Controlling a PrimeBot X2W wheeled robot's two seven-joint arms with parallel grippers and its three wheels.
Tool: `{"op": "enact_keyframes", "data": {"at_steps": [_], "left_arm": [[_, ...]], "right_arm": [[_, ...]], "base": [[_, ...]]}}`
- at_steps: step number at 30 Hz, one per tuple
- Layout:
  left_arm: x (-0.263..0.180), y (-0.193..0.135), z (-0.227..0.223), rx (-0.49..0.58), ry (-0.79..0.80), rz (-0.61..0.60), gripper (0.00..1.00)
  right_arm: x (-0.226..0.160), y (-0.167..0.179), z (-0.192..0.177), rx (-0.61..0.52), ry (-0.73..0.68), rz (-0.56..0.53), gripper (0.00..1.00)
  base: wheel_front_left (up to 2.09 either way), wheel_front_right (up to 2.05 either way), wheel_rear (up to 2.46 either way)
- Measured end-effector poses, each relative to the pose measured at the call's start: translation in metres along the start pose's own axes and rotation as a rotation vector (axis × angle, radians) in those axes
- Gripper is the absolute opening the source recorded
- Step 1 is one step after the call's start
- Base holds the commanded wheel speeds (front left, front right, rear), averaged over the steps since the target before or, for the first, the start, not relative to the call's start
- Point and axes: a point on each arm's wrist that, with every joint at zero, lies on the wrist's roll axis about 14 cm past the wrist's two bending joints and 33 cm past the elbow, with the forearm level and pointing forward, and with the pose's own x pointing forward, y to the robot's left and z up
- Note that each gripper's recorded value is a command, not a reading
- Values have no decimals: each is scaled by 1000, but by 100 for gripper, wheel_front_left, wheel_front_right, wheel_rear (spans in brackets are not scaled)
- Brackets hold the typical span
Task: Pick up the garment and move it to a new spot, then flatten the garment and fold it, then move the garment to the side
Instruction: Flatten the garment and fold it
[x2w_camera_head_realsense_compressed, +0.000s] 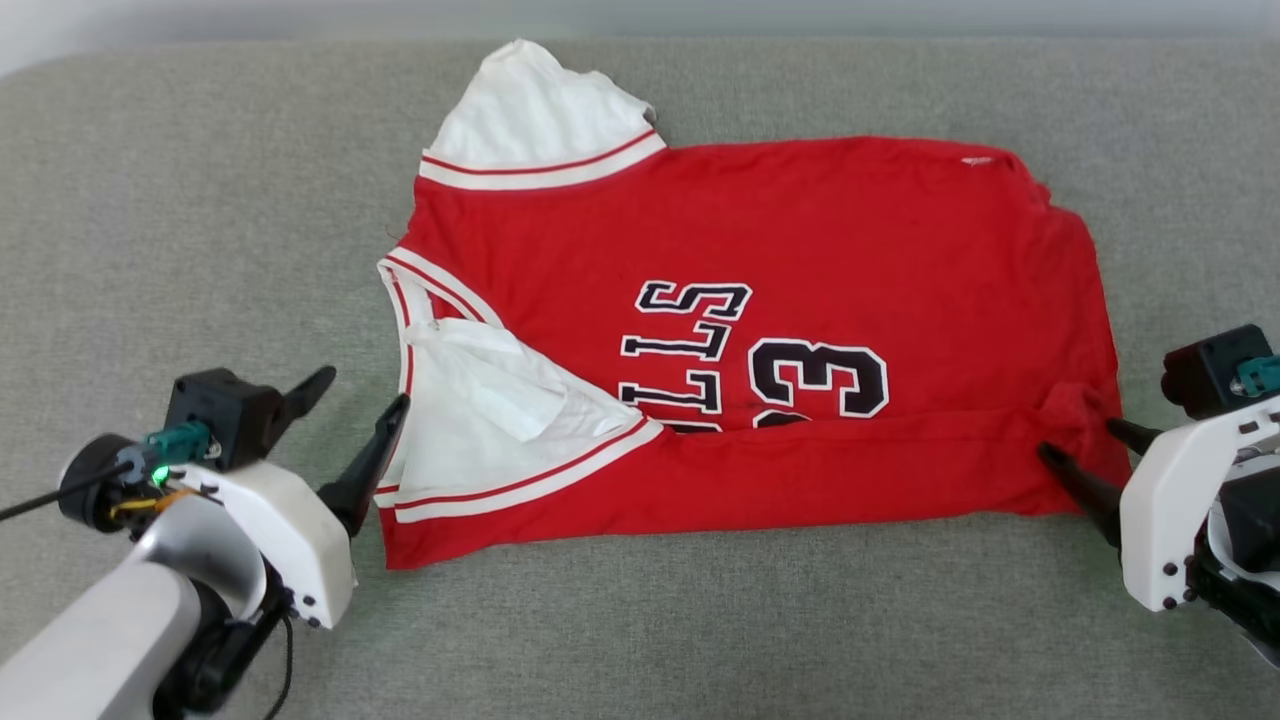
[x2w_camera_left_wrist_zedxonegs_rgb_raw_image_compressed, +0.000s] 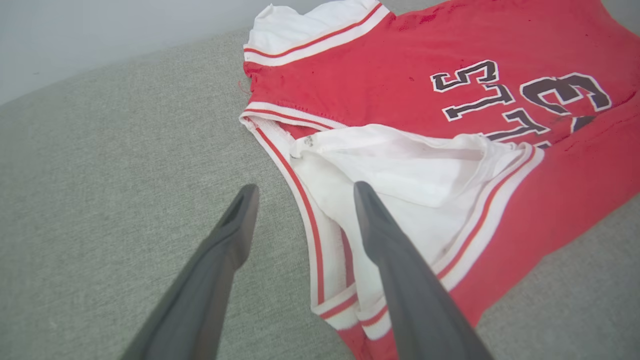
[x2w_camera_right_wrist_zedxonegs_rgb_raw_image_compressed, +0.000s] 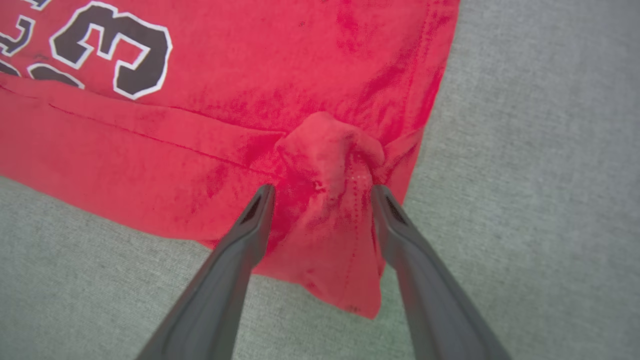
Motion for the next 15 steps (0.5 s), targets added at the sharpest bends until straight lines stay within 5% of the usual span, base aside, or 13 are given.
{"op": "enact_keyframes", "data": {"at_steps": [15], "left_arm": [[-50,-34,-57,-151,172,24,100]], "right_arm": [[-40,3,-3,-16,-40,-80,100]], "base": [[0,0,0]]}}
